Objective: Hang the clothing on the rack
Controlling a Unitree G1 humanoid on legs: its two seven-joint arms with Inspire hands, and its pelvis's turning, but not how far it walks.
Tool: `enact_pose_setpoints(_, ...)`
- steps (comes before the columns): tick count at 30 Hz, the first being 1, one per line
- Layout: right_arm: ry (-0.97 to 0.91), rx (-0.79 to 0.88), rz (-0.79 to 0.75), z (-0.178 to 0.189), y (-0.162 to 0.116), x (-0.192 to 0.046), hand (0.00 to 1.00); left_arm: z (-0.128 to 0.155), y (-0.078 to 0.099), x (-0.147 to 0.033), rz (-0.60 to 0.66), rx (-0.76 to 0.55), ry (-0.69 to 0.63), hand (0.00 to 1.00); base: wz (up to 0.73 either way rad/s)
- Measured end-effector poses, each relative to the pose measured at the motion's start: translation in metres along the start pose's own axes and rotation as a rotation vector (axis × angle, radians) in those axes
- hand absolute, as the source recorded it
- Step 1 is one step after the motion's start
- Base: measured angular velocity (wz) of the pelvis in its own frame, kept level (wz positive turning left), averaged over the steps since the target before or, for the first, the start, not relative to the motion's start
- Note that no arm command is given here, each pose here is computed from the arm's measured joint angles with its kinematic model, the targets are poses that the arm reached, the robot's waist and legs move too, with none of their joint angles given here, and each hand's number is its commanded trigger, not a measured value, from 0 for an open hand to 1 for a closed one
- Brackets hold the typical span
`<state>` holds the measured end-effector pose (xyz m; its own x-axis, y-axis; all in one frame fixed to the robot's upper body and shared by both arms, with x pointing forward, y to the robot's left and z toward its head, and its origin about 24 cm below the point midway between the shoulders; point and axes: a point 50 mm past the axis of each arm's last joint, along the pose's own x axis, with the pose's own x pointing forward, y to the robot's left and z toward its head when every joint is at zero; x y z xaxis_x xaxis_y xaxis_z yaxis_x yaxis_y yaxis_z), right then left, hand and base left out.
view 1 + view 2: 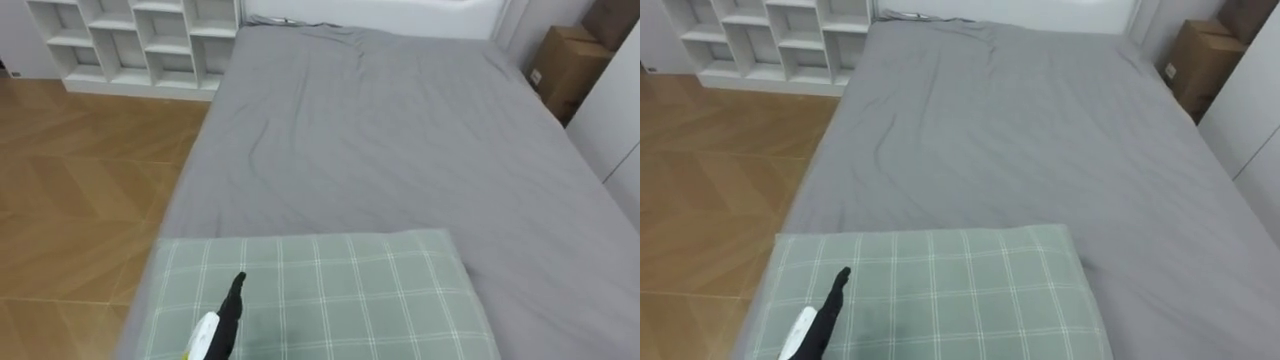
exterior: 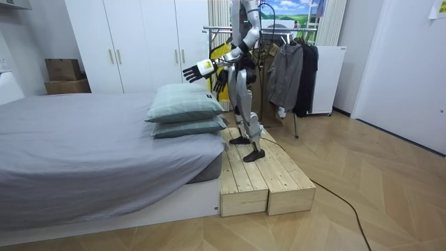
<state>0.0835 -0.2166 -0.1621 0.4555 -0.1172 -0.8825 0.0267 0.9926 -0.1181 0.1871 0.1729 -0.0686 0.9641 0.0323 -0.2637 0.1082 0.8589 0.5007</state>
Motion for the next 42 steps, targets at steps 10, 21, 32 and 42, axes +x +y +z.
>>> enact_pose_setpoints(10, 0.025, -0.003, -0.029, -0.01, -0.006, -0.004, 0.0, -0.057, 0.006, -0.029, 0.096, 0.014, 0.267, 0.0, 0.05)
enact_pose_setpoints(21, 0.102, 0.107, -0.112, -0.034, -0.022, -0.013, 0.0, -0.136, 0.032, -0.104, 0.376, -0.087, 0.767, 0.0, 0.01)
enact_pose_setpoints(32, 0.142, 0.13, -0.132, -0.046, -0.025, -0.017, 0.0, -0.163, 0.018, -0.163, 0.355, -0.042, 1.074, 0.0, 0.04)
enact_pose_setpoints(42, 0.211, 0.194, -0.121, -0.056, -0.025, -0.019, 0.0, -0.171, 0.012, -0.177, 0.263, -0.075, 1.221, 0.0, 0.0)
